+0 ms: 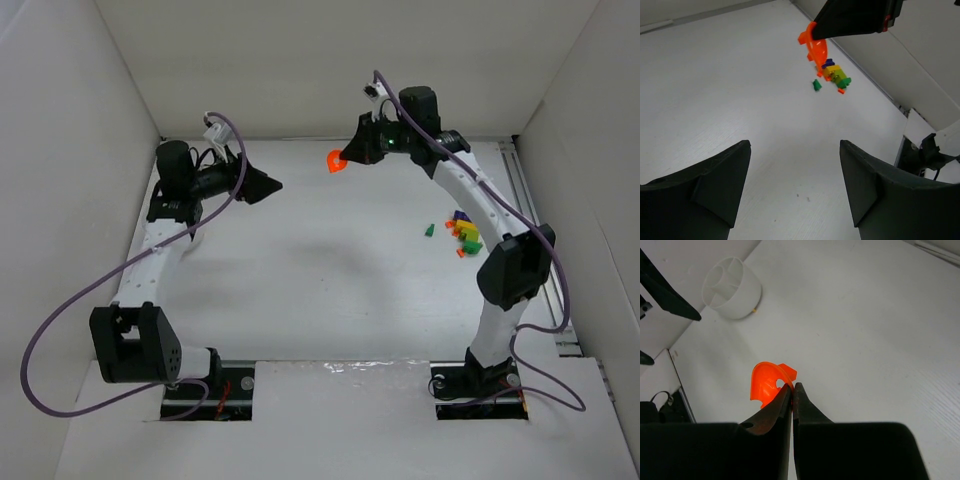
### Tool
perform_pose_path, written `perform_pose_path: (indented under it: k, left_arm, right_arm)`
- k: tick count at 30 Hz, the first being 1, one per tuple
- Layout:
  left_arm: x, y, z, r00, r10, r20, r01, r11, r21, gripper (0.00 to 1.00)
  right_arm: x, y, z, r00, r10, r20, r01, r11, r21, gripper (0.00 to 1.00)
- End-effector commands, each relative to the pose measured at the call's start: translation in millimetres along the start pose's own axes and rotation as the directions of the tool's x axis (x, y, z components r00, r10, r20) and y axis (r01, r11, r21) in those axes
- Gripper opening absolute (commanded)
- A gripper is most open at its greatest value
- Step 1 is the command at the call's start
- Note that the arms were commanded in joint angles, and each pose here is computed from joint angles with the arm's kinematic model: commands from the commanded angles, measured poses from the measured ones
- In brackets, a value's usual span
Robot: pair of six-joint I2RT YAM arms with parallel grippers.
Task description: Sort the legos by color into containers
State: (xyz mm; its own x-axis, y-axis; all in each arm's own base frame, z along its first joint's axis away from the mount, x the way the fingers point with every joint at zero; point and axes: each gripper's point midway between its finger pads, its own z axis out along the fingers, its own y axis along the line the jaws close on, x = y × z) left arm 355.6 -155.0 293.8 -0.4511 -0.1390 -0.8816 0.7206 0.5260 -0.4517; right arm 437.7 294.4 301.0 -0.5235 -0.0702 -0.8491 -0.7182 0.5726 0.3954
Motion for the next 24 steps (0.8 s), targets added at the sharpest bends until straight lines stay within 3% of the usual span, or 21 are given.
perform_pose_path:
  k: [1,7,11,16,24]
  left_arm:
    - [-25.7,-27.2,8.8,0.998,0.011,0.064,-0.017,0.994,0.105,0.68]
    - [-30.0,-22.5,20.2,0.996,-0.057,0.073,0.047,0.99,0.13,0.56]
    - [-29.9,-24.5,28.0,0.996,-0.058,0.062,0.049,0.988,0.146,0.52]
    - [-27.6,-20.4,42.3,0.998,-0.046,0.042,0.041,0.992,0.119,0.4]
    - [-31.2,-21.4,53.2,0.997,-0.054,0.05,0.046,0.989,0.141,0.39]
  right_arm:
    - [-20.2,24.6,13.3,0.997,-0.017,0.078,0.019,1.0,-0.018,0.0]
    - [-22.3,31.4,17.8,0.995,-0.036,0.097,0.032,0.998,0.052,0.0]
    - [-18.0,31.0,31.8,0.997,-0.031,0.071,0.023,0.995,0.101,0.0]
    - [-17.2,36.0,38.3,0.997,-0.03,0.073,0.022,0.993,0.118,0.0]
    - [-15.9,44.0,46.5,0.998,-0.011,0.067,0.003,0.994,0.107,0.0]
